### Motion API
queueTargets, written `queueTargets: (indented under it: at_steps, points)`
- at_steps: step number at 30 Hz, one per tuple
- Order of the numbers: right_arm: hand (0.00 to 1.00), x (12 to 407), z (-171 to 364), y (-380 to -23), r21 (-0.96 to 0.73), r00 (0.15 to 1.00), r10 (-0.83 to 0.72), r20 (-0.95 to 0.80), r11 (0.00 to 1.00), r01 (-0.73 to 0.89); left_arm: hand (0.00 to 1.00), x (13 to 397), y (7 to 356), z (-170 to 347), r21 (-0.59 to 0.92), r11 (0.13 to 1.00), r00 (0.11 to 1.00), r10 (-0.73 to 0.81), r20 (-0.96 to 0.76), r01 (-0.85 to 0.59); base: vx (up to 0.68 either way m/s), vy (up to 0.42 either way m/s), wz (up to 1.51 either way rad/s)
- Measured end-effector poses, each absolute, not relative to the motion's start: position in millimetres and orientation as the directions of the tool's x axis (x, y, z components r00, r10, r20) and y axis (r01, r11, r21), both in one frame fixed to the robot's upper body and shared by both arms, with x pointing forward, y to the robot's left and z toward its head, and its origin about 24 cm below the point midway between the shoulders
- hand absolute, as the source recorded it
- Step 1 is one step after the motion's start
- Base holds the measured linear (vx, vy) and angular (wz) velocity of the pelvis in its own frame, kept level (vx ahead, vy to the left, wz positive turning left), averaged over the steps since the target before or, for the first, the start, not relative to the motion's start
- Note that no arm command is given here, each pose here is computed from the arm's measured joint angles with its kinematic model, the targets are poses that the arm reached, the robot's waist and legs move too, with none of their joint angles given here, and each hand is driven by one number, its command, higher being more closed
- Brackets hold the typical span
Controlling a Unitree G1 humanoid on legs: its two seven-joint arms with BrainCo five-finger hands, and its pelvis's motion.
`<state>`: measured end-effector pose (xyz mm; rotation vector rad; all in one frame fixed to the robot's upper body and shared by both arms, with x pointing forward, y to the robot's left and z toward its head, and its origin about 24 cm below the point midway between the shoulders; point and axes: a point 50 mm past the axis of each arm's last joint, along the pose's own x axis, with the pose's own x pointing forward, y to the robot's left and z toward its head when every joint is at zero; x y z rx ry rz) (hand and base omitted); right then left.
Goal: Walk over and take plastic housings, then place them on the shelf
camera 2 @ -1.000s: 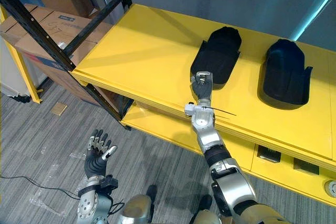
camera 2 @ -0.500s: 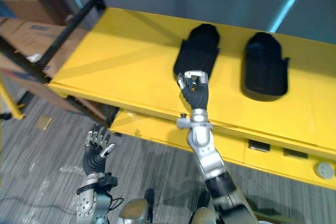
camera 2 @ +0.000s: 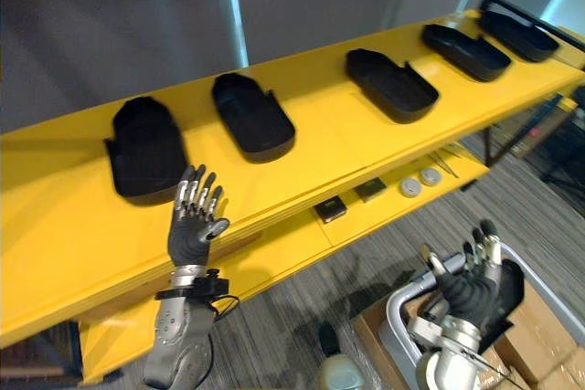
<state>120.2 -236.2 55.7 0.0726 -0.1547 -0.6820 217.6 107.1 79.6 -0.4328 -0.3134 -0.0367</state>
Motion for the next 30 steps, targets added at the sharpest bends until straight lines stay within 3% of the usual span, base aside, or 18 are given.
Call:
queueTargets:
  at_steps: [6, 10, 20, 24, 30]
  points:
    - [0.0, 111.8, 52.4, -232.4, 0.175, 0.785, -0.61, 0.108, 0.789, 0.589, 0.0, 218.6, 82.6, 80.7, -0.412, 0.891, 0.95, -0.063, 0.304, 0.191, -0.11, -0.078, -0.27]
    - [0.0, 130.2, 48.2, -221.9, 0.156, 0.844, -0.522, 0.123, 0.85, 0.503, 0.0, 220.5, 71.4, 86.9, -0.416, 0.883, 0.944, -0.081, 0.319, 0.216, -0.05, -0.088, -0.08]
    - [0.0, 183.2, 62.2, -207.4, 0.13, 0.918, -0.311, 0.246, 0.949, 0.287, 0.0, 204.8, 121.4, 61.6, -0.426, 0.9, 0.972, 0.172, 0.162, -0.088, 0.03, -0.071, -0.62]
    - [0.0, 186.0, 57.7, -201.0, 0.143, 0.926, -0.306, 0.22, 0.949, 0.28, 0.0, 206.1, 115.0, 66.4, -0.43, 0.902, 0.971, 0.13, 0.199, -0.033, 0.0, 0.019, 0.0]
    - [0.0, 179.5, 36.6, -192.2, 0.225, 0.896, -0.435, 0.094, 0.886, 0.406, 0.0, 211.9, 101.3, 79.8, -0.44, 0.894, 0.957, 0.048, 0.287, 0.087, -0.12, 0.041, -0.01]
